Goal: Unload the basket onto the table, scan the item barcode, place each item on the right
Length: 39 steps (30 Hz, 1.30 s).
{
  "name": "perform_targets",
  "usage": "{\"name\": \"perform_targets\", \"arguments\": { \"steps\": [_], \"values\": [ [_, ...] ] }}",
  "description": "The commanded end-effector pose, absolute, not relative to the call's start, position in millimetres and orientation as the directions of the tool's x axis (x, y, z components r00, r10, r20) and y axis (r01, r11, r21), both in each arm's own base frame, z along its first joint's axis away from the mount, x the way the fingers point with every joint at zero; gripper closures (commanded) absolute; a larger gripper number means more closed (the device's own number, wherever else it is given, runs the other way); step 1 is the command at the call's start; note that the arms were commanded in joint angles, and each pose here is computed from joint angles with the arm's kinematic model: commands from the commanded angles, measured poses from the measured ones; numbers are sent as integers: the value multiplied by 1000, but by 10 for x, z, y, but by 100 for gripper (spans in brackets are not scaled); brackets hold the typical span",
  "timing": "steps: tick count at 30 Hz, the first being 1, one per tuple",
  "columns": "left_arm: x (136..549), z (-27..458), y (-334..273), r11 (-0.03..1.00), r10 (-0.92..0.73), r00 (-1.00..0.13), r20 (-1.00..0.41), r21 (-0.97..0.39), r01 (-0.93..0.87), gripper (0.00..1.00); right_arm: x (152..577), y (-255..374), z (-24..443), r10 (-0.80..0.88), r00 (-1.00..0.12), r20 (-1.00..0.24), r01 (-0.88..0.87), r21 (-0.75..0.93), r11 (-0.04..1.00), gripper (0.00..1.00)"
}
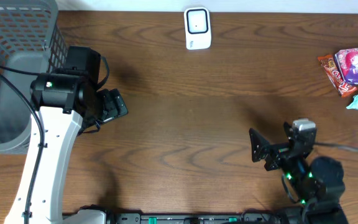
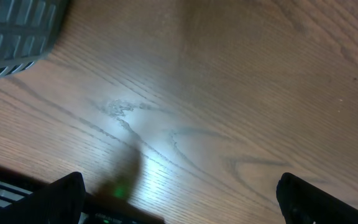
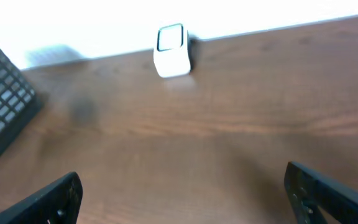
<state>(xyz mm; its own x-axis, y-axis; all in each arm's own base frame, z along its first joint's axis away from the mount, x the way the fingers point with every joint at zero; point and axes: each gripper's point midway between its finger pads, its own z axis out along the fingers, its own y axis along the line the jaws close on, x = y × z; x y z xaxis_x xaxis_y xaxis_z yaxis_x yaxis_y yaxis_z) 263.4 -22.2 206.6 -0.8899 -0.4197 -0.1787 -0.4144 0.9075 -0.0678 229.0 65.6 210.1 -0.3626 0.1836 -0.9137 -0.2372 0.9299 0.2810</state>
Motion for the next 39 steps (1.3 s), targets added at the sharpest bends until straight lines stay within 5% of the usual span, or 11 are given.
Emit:
{"name": "perform_targets", "arguments": {
  "steps": [1, 29, 39],
  "values": [
    [2641, 2065, -204, 907, -420, -890, -179, -61, -416, 2, 2269, 599, 2016, 184, -314, -931, -232, 263, 936, 1],
    [2641, 2065, -204, 907, -420, -890, -179, -61, -416, 2, 2427, 390, 1707, 218, -65, -974, -211, 227, 951, 1],
    [2641, 2065, -205, 907, -420, -890, -179, -61, -416, 2, 2446, 259, 1637, 164, -71, -984, -142, 173, 975, 1]
  ]
}}
